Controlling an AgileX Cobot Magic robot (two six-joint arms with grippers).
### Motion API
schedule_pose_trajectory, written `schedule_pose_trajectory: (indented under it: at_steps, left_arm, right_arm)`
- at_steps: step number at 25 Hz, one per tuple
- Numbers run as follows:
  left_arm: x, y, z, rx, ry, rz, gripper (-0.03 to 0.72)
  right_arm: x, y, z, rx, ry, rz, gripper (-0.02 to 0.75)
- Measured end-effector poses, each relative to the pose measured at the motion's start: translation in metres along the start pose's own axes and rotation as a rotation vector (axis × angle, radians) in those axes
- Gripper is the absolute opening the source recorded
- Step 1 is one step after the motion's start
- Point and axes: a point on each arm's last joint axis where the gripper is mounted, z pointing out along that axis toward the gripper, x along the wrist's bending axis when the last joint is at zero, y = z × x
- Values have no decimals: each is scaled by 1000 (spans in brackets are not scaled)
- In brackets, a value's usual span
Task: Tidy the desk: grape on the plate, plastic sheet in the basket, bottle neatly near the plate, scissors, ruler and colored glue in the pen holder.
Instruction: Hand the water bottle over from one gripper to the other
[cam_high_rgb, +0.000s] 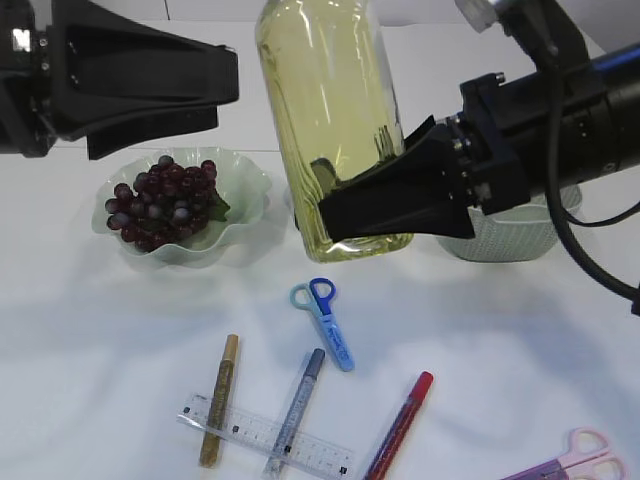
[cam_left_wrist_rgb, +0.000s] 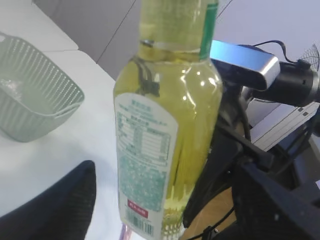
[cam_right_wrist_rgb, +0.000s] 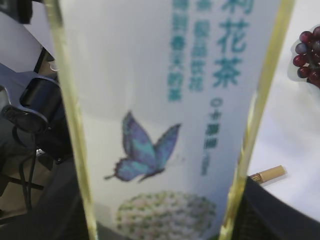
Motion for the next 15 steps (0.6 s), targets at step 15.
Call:
schedule_pose_trajectory:
  at_steps: [15]
  left_arm:
    - [29, -12, 24, 12, -168, 89, 591]
  right_arm:
    - [0, 0, 0, 1, 0, 21, 479]
